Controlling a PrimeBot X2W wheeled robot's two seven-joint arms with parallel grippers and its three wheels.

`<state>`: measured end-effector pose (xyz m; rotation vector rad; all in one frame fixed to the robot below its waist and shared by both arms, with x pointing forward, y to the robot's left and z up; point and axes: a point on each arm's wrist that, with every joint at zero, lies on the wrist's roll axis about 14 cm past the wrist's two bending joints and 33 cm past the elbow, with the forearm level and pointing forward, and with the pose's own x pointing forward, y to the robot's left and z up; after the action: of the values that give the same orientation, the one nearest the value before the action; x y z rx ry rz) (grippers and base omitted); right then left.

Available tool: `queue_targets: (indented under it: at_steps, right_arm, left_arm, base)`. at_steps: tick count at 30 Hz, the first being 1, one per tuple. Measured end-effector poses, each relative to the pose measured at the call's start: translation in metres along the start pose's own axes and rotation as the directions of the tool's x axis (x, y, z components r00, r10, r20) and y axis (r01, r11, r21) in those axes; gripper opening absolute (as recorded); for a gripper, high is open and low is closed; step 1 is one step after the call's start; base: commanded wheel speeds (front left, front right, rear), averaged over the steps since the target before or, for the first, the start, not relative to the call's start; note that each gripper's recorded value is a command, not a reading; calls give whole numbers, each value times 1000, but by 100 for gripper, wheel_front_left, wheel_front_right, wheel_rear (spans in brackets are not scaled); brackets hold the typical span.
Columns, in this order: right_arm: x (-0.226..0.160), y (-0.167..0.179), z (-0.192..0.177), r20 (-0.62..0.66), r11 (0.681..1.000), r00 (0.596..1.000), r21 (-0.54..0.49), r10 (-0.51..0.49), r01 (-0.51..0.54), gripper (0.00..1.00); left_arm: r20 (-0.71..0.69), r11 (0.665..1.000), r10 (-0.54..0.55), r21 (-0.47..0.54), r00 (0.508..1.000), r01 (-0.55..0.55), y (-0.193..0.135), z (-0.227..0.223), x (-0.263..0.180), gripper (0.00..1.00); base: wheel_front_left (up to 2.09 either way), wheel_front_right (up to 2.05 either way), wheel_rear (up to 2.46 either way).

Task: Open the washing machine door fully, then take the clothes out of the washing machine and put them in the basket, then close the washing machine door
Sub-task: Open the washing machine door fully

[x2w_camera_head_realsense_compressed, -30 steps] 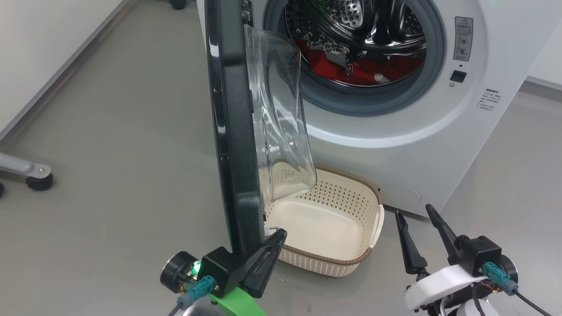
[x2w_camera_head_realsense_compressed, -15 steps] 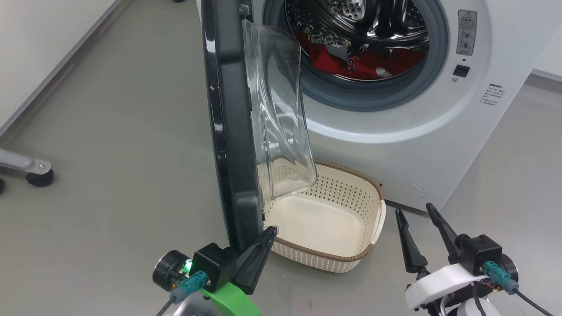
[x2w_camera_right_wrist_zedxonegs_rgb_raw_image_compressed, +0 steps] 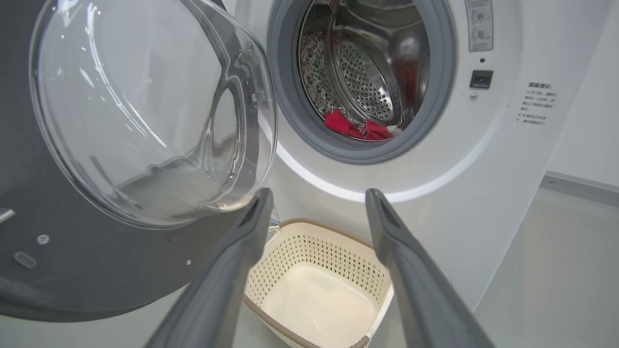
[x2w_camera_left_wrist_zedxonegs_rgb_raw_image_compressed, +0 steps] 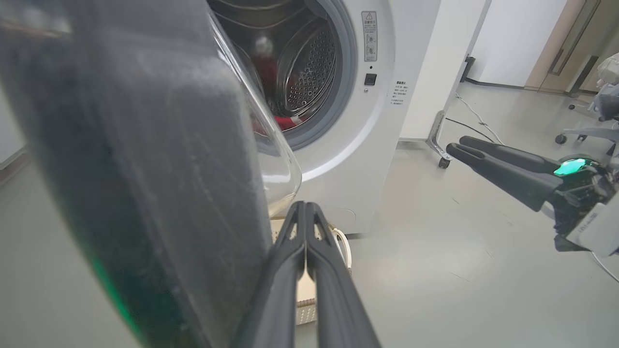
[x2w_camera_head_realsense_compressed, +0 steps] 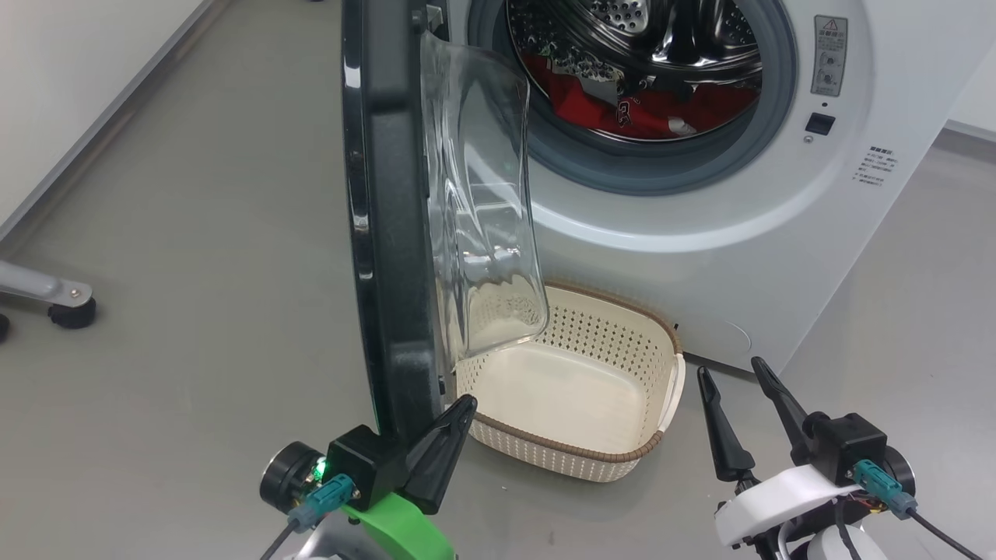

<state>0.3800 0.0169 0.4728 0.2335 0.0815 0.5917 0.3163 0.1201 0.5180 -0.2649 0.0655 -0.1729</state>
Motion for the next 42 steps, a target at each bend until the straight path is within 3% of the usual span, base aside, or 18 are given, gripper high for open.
queue_targets:
  at_steps: [9,19,30,42]
  right_arm:
    - [1,2,0,0,1000,1000,-1,6,-6,100]
    - [1,5,1,1,1000,1000,-2,21,-21,100]
    - [1,4,1,2,1000,1000,-1,18,-18,100]
    - [4,-6,-4,-6,1000,1000,2,-4,4,100]
  left_arm:
    - [19,995,104,-5,994,-104,29,2,-4,0]
    - [56,966,260,-12,964,-260,76,9,-15,0]
    - [111,892,453,-43,885,-451,142,18,-36,0]
    - [145,829,555,-20,819,-558,190,28,-43,0]
  base:
    - [0,0,0]
    - [0,0,0]
    - [0,0,0]
    - [0,0,0]
